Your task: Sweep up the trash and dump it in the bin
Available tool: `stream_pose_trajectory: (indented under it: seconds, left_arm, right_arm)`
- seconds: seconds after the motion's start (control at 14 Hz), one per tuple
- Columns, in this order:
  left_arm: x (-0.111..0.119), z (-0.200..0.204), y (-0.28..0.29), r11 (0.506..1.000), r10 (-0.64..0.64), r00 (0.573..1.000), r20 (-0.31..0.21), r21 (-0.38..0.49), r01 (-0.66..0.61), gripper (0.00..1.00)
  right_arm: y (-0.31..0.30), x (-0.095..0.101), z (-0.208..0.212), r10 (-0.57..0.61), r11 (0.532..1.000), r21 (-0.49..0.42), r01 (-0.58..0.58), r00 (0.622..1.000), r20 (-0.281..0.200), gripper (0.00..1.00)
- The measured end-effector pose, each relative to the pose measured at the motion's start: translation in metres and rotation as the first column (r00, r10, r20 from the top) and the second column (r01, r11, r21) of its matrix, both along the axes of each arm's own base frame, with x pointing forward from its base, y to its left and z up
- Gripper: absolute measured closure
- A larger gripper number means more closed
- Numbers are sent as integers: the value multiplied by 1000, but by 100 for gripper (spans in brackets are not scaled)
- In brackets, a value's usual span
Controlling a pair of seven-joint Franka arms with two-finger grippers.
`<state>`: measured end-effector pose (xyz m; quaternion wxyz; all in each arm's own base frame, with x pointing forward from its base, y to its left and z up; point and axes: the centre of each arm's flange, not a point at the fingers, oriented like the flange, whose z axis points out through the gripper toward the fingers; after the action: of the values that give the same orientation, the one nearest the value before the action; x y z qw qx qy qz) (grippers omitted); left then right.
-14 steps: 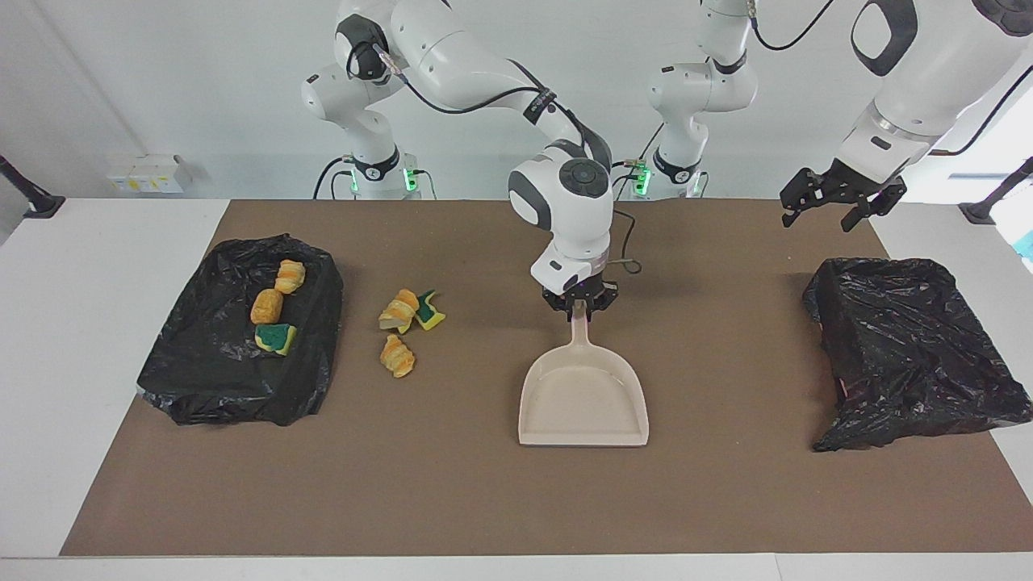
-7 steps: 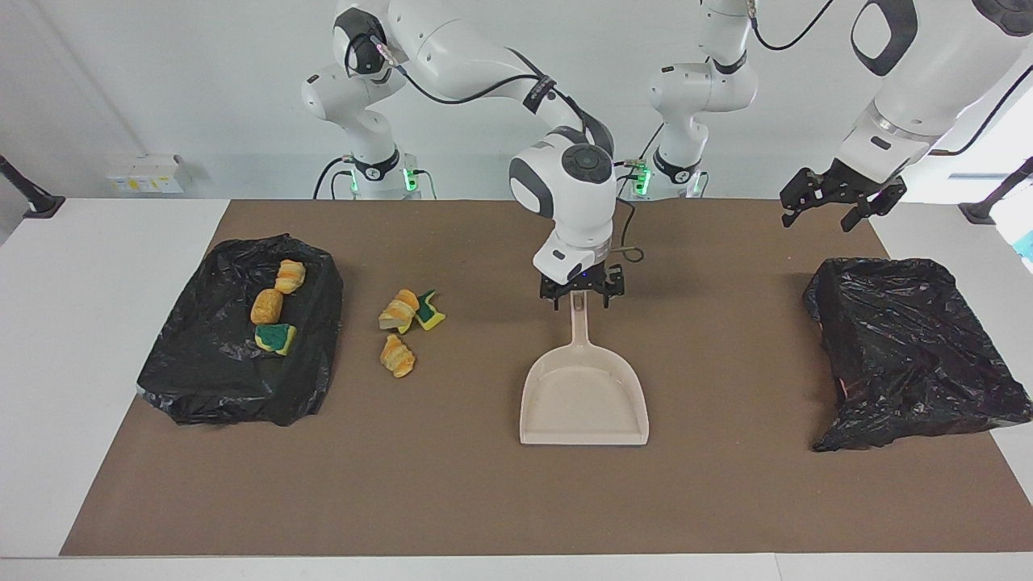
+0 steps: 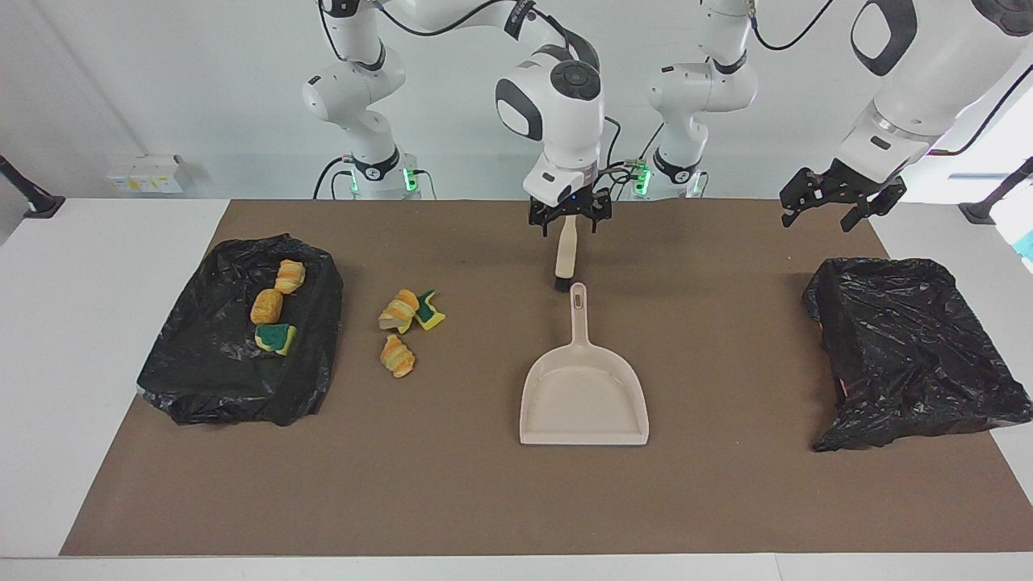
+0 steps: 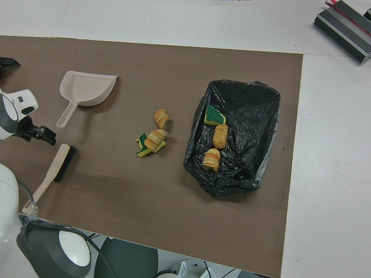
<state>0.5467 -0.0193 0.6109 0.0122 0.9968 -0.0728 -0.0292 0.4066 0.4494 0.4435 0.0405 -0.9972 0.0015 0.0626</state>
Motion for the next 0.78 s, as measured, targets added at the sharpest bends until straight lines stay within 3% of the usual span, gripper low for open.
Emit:
stream_pose_trajectory:
  seconds: [0.21, 0.5, 0.78]
  left_arm:
    - [-1, -2, -8, 1000, -19, 1000, -4, 0, 19, 0]
    - [0, -17, -57, 995, -103, 995, -16, 0, 103, 0]
    - [9, -60, -124, 987, -164, 987, -7, 3, 164, 0]
  right_arm:
    - [2, -43, -18, -101, 991, 81, 106, 993, -65, 0]
    - [4, -96, -78, -134, 985, 105, 139, 990, -53, 0]
    - [2, -113, -98, -133, 987, 88, 137, 990, -54, 0]
